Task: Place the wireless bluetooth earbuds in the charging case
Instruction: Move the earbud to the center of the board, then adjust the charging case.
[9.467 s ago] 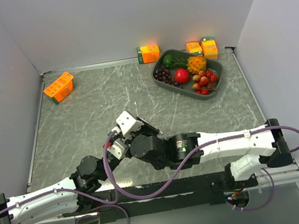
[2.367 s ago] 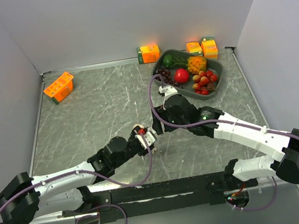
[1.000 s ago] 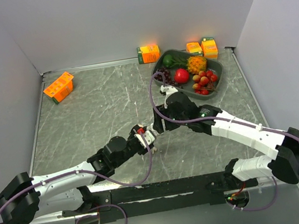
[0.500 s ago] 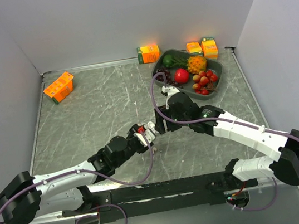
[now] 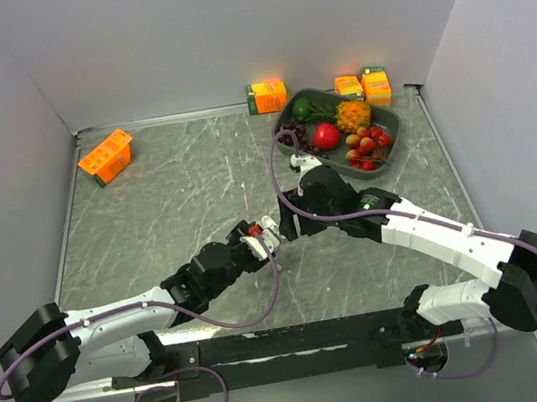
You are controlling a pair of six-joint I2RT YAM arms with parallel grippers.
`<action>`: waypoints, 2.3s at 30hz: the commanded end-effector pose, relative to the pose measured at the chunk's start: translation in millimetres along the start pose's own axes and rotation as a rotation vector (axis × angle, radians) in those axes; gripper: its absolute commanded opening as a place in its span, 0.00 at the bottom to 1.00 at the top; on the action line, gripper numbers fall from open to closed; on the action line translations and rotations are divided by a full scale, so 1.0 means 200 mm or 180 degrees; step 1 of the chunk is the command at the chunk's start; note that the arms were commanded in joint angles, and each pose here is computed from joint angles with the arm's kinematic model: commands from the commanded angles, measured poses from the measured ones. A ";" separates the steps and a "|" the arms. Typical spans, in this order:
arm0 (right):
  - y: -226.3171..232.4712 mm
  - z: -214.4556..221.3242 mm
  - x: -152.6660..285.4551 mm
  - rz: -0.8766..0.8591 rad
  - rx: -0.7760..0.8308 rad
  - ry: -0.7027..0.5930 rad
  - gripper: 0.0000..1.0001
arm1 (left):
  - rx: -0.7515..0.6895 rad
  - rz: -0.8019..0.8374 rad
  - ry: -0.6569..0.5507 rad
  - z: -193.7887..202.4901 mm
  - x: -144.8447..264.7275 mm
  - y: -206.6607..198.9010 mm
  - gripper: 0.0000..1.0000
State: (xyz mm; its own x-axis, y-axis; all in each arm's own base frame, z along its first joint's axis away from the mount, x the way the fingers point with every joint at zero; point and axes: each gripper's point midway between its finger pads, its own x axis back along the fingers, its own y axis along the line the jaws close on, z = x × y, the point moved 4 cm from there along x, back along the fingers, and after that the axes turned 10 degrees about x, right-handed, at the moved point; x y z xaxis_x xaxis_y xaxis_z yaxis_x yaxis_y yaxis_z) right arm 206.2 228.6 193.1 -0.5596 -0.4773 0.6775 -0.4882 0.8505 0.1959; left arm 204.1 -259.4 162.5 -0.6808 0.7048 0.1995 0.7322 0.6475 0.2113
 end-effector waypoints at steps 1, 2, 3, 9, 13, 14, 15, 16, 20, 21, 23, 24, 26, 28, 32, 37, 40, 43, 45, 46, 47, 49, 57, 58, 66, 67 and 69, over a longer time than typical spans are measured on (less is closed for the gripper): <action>0.04 -0.16 -0.01 -0.0045 0.0004 -0.0232 0.76 | 0.0107 -0.0045 -0.0318 -0.16 -0.03 0.02 0.01; 0.04 -0.16 -0.03 -0.0044 0.0004 -0.0197 0.76 | 0.0114 -0.0045 -0.0323 -0.16 -0.03 0.02 0.01; 0.04 -0.16 -0.04 -0.0044 0.0001 -0.0191 0.76 | 0.0127 -0.0035 -0.0325 -0.16 -0.03 0.02 0.01; 0.03 -0.15 -0.11 -0.0008 -0.0010 -0.0089 0.76 | 0.0154 -0.0017 -0.0342 -0.17 -0.03 0.01 0.01; 0.01 -0.12 -0.15 0.0010 -0.0027 -0.0002 0.75 | 0.0135 -0.0036 -0.0358 -0.18 -0.02 0.02 0.01; 0.01 -0.11 -0.15 0.0001 -0.0042 0.0001 0.75 | 0.0131 -0.0046 -0.0357 -0.18 -0.02 0.02 0.01; 0.01 -0.10 -0.15 -0.0003 -0.0037 0.0018 0.75 | 0.0111 -0.0060 -0.0349 -0.17 -0.02 0.03 0.01; 0.01 -0.10 -0.14 -0.0019 -0.0042 0.0003 0.75 | 0.0105 -0.0083 -0.0336 -0.17 -0.02 0.03 0.01; 0.00 -0.06 -0.12 -0.0014 -0.0041 0.0032 0.75 | 0.0071 -0.0158 -0.0302 -0.16 -0.02 0.05 0.01; 0.00 -0.05 -0.11 -0.0018 -0.0043 0.0033 0.75 | 0.0073 -0.0173 -0.0304 -0.16 -0.02 0.05 0.01; -0.01 -0.01 -0.11 -0.0005 -0.0046 0.0070 0.75 | 0.0064 -0.0195 -0.0314 -0.16 -0.02 0.06 0.01; -0.02 -0.01 -0.10 -0.0003 -0.0054 0.0065 0.75 | 0.0068 -0.0199 -0.0308 -0.16 -0.02 0.06 0.01; -0.03 0.02 -0.10 0.0012 -0.0067 0.0095 0.75 | 0.0057 -0.0215 -0.0309 -0.16 -0.02 0.07 0.01; -0.03 0.03 -0.09 0.0020 -0.0077 0.0088 0.75 | 0.0049 -0.0238 -0.0299 -0.16 -0.03 0.08 0.01; -0.04 0.04 -0.07 0.0048 -0.0076 0.0078 0.75 | 0.0045 -0.0255 -0.0281 -0.15 -0.04 0.10 0.01; -0.04 -0.01 -0.05 0.0054 -0.0082 -0.0026 0.75 | 0.0037 -0.0260 -0.0255 -0.14 -0.05 0.10 0.01; -0.02 -0.09 -0.01 0.0015 -0.0097 -0.0235 0.75 | 0.0049 -0.0258 -0.0246 -0.13 -0.04 0.10 0.01; -0.01 -0.18 0.02 0.0048 -0.0109 -0.0369 0.76 | 0.0069 -0.0248 -0.0253 -0.13 -0.04 0.10 0.01; 0.01 -0.22 0.03 -0.0093 -0.0147 -0.0469 0.76 | 0.0092 -0.0232 -0.0276 -0.14 -0.03 0.09 0.01; -0.02 -0.23 0.02 -0.0123 -0.0257 -0.0509 0.76 | 0.0116 -0.0202 -0.0311 -0.15 -0.02 0.09 0.01; -0.01 -0.24 0.04 -0.0268 -0.0328 -0.0588 0.76 | 0.0139 -0.0185 -0.0334 -0.15 -0.02 0.09 0.01; 0.01 -0.27 0.06 -0.0729 -0.0559 -0.0733 0.75 | 0.0239 -0.0119 -0.0506 -0.20 0.01 0.08 0.01; 0.13 -0.35 0.25 -0.1763 -0.0511 -0.1034 0.76 | 0.0740 0.0444 -0.1195 -0.37 0.17 -0.01 0.01; 0.14 -0.36 0.27 -0.1826 -0.0484 -0.1056 0.76 | 0.0807 0.0465 -0.1212 -0.38 0.17 -0.02 0.01; 0.21 -0.36 0.28 -0.1799 -0.0290 -0.0909 0.77 | 0.0798 0.0489 -0.1259 -0.41 0.20 -0.02 0.01; 0.23 -0.35 0.27 -0.1810 -0.0286 -0.0904 0.76 | 0.0793 0.0483 -0.1259 -0.41 0.20 -0.01 0.01; 0.23 -0.34 0.26 -0.1813 -0.0325 -0.0898 0.75 | 0.0798 0.0492 -0.1274 -0.41 0.20 -0.01 0.01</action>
State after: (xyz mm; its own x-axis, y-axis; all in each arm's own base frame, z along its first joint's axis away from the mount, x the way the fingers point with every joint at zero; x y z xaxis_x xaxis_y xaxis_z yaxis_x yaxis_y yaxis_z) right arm 202.5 251.7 271.0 -0.4041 -0.8719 0.2765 -0.6670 0.4877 0.5632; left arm 178.1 -256.9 232.8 -0.5670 0.8157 -0.1147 0.8222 0.5688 -0.0193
